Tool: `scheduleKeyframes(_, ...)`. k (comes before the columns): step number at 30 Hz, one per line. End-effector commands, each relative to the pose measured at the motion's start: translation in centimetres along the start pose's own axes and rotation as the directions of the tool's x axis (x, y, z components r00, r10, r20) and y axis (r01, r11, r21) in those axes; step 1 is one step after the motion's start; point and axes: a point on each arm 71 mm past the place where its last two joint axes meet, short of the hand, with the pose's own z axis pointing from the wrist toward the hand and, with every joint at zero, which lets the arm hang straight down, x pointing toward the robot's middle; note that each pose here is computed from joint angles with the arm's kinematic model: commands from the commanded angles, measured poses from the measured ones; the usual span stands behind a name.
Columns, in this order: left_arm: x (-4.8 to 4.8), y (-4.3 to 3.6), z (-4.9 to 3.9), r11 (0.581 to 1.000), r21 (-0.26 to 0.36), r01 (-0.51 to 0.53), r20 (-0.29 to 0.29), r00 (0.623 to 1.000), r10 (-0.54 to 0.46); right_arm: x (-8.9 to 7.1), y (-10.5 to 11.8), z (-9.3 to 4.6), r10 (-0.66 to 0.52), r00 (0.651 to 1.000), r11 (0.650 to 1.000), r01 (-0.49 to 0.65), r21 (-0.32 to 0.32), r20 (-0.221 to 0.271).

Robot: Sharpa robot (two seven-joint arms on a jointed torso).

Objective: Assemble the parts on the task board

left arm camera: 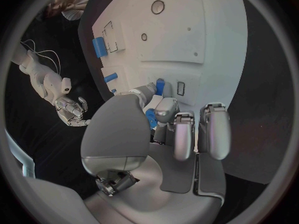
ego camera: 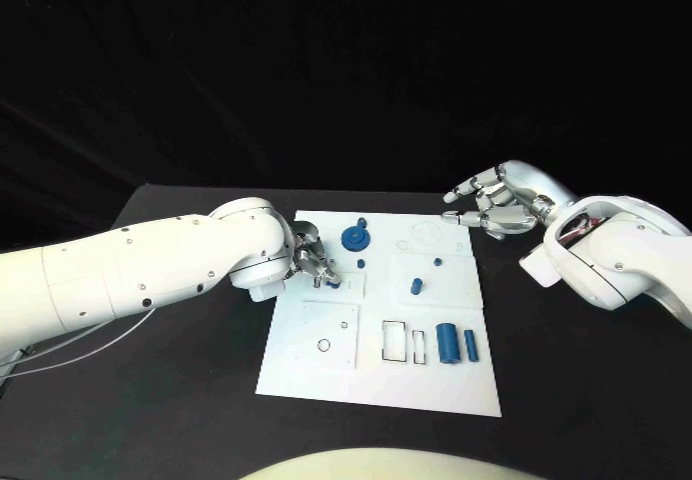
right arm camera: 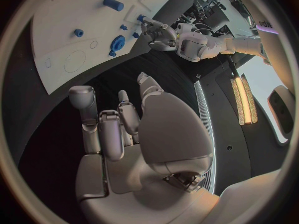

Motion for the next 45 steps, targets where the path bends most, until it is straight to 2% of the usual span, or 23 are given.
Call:
scheduleKeyframes(1,0.36,0.02,-0.02,1.000,-0.014,-0.024,-0.032,0.999,0.023,0.13,0.08,0.00,-0.007,1.000,1.000,0.007,-0.009,-0.010)
scheduleKeyframes(21,0.40,-0.02,0.12,0.999,-0.026,-0.032,-0.041,0.999,0.030,0.21,0.13,0.01,-0.006,1.000,1.000,0.006,-0.010,-0.012)
scheduleKeyframes(36,0.56,-0.35,0.35,0.998,-0.027,-0.054,-0.063,0.997,0.052,0.22,0.17,-0.10,-0.005,1.000,1.000,0.005,-0.011,-0.012)
scheduleKeyframes(45,0.45,-0.37,0.48,0.998,-0.032,-0.058,-0.055,0.997,0.056,0.20,0.17,-0.12,-0.005,1.000,1.000,0.005,-0.011,-0.011)
